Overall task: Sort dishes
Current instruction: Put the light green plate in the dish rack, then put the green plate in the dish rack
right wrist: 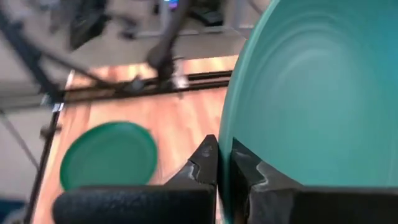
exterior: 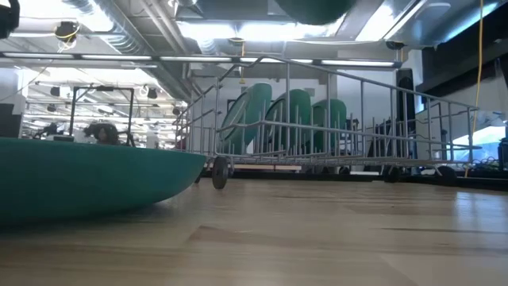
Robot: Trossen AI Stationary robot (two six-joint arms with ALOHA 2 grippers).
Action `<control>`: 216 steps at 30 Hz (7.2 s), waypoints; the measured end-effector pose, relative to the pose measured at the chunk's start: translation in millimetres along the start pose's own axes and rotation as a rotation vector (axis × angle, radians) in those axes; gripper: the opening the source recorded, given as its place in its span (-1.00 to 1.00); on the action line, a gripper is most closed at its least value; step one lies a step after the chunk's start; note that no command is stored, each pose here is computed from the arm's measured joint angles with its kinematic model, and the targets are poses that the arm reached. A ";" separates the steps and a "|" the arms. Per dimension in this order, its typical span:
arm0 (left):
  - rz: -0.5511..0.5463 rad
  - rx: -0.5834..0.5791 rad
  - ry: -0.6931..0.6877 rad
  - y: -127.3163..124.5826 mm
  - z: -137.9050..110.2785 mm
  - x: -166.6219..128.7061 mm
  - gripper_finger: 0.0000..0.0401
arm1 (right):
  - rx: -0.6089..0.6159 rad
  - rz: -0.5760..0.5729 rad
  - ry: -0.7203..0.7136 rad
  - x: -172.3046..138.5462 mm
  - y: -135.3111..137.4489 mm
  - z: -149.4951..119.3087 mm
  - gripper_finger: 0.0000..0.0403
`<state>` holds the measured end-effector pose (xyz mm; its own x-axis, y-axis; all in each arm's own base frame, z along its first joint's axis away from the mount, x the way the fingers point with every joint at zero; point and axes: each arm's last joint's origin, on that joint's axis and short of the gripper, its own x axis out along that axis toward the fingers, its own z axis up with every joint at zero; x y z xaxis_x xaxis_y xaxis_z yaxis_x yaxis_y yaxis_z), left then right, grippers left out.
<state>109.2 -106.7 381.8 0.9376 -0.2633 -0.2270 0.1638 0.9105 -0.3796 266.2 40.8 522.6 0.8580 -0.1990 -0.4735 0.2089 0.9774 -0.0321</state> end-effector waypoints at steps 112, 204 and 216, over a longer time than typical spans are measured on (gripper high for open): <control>0.372 0.024 0.019 -3.8 -30.6 57.7 -0.98 | 0.561 0.060 -0.832 36.0 -75.1 -350.0 -0.95; 0.398 -0.040 0.035 -0.8 -34.1 56.4 -0.98 | 0.350 0.512 -0.475 -43.2 -63.3 -171.6 -0.23; 0.421 -0.039 0.059 1.9 -37.1 55.0 -0.98 | 0.199 0.550 -0.544 -11.9 -53.9 -133.3 -0.23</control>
<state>149.7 -131.2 335.3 0.9008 0.1105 -0.4200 -0.2428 0.9300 -0.2760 182.2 0.0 412.7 0.9603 0.2511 0.1217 -0.2752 0.9246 0.2636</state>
